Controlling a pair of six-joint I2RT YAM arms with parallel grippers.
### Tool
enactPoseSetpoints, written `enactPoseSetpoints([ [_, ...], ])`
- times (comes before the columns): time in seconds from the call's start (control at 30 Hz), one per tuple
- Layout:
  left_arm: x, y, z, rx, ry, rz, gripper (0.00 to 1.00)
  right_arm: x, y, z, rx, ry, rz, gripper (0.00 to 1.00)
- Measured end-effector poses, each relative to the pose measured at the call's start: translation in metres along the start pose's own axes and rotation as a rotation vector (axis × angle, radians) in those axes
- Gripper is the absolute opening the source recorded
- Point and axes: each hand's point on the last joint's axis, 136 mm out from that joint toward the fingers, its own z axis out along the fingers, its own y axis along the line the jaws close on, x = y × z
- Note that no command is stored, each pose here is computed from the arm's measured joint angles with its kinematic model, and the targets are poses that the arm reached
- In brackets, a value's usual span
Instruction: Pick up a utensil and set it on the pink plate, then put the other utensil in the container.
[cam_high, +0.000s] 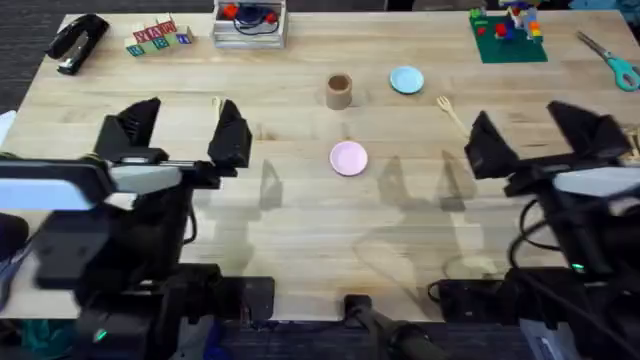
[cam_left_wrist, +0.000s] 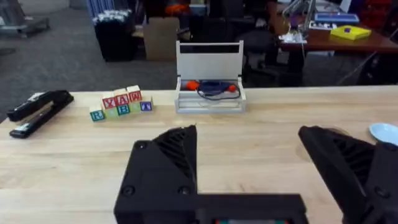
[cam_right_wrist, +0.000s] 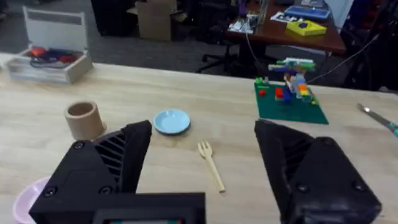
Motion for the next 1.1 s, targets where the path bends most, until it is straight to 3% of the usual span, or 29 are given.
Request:
enactPoseSetpoints([
  [0.27, -0.048, 0.0, -0.033, 0.0, 0.078, -0.002, 0.993, -0.061, -0.001, -0.027, 0.002, -0.037, -0.003, 0.995],
  [0.5, -0.091, 0.0, -0.046, -0.001, 0.211, -0.003, 0.993, -0.103, -0.002, -0.042, -0.002, 0.03, 0.002, 0.995],
  [0.8, -0.106, 0.0, -0.037, -0.001, 0.56, -0.007, 0.993, -0.127, -0.004, -0.031, -0.013, 0.238, 0.012, 0.995],
  [1.1, -0.116, 0.0, -0.012, -0.002, 0.849, -0.011, 0.993, -0.127, -0.006, -0.009, -0.037, 0.5, 0.006, 0.993],
])
